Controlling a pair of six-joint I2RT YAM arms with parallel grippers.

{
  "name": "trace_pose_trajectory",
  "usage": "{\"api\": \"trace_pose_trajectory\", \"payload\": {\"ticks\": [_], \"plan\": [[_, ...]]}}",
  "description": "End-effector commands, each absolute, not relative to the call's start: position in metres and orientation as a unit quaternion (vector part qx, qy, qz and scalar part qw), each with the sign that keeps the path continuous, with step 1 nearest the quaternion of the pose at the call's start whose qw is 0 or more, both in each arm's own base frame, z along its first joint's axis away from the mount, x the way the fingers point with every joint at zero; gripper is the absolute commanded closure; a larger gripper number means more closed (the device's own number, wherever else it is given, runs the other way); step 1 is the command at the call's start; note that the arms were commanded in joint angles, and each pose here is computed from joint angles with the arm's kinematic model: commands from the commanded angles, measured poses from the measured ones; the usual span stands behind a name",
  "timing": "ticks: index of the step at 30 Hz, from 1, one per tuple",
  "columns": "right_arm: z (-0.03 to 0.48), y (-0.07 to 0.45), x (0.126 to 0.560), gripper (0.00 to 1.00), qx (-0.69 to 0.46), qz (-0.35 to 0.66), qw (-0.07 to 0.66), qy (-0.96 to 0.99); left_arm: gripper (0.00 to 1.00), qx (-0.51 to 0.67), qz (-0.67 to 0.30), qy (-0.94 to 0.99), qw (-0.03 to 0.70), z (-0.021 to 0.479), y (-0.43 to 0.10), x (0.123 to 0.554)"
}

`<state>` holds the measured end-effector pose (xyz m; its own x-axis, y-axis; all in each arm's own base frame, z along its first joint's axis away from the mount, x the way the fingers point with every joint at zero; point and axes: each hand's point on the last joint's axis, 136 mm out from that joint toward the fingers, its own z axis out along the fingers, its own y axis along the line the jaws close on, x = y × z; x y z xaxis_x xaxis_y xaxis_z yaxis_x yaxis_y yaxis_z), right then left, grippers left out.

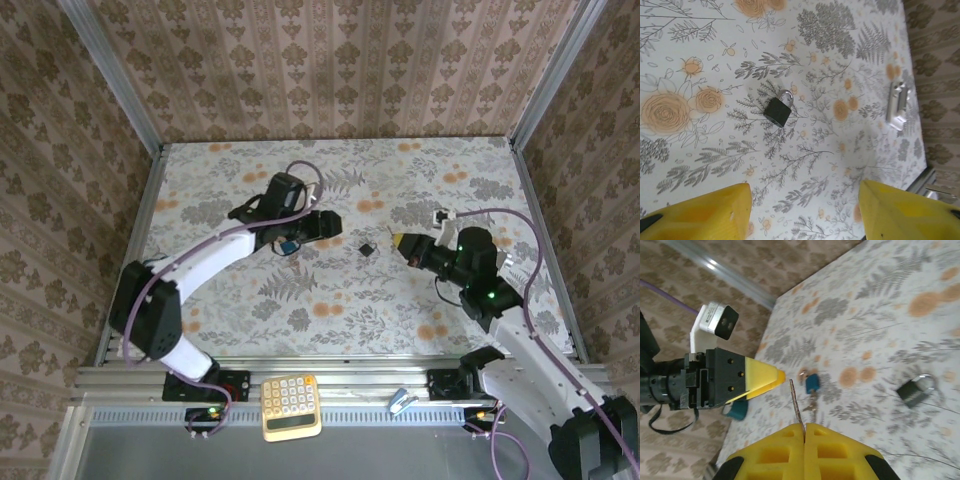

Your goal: Unlock with the key

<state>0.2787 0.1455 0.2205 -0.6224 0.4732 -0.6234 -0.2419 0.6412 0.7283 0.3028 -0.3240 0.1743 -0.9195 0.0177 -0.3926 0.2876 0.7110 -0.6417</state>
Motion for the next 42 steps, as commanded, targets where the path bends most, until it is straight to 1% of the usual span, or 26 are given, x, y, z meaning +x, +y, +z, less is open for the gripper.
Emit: {"api": "trace_pose_trajectory", "payload": {"ticks": [1,8,10,13,18,23,27,33,42], "plan": [[0.195,0.122,0.272,1.0,0.113,0.369,0.42,0.822,0.4,0.109,-0.333,0.922,0.163,0.157,-0.33,0.305],[0.175,0.093,0.261,1.0,0.157,0.322,0.422,0.833,0.38,0.157,-0.303,0.931,0.128,0.132,-0.364,0.317],[0.171,0.09,0.259,1.0,0.162,0.318,0.421,0.834,0.36,0.164,-0.293,0.934,0.119,0.123,-0.372,0.322],[0.165,0.087,0.257,1.0,0.17,0.316,0.416,0.836,0.35,0.175,-0.286,0.936,0.104,0.109,-0.387,0.327],[0.162,0.085,0.255,1.0,0.171,0.311,0.417,0.837,0.35,0.213,-0.229,0.946,0.088,0.085,-0.402,0.331],[0.161,0.083,0.255,1.0,0.171,0.308,0.419,0.837,0.35,0.236,-0.196,0.949,0.076,0.066,-0.413,0.333],[0.161,0.082,0.255,1.0,0.172,0.305,0.418,0.838,0.35,0.262,-0.152,0.95,0.076,0.051,-0.416,0.335],[0.16,0.081,0.256,1.0,0.172,0.304,0.419,0.838,0.38,0.294,-0.052,0.95,0.092,0.035,-0.41,0.341],[0.162,0.082,0.258,1.0,0.173,0.307,0.417,0.838,0.46,0.306,-0.01,0.948,0.09,0.021,-0.408,0.338]]}}
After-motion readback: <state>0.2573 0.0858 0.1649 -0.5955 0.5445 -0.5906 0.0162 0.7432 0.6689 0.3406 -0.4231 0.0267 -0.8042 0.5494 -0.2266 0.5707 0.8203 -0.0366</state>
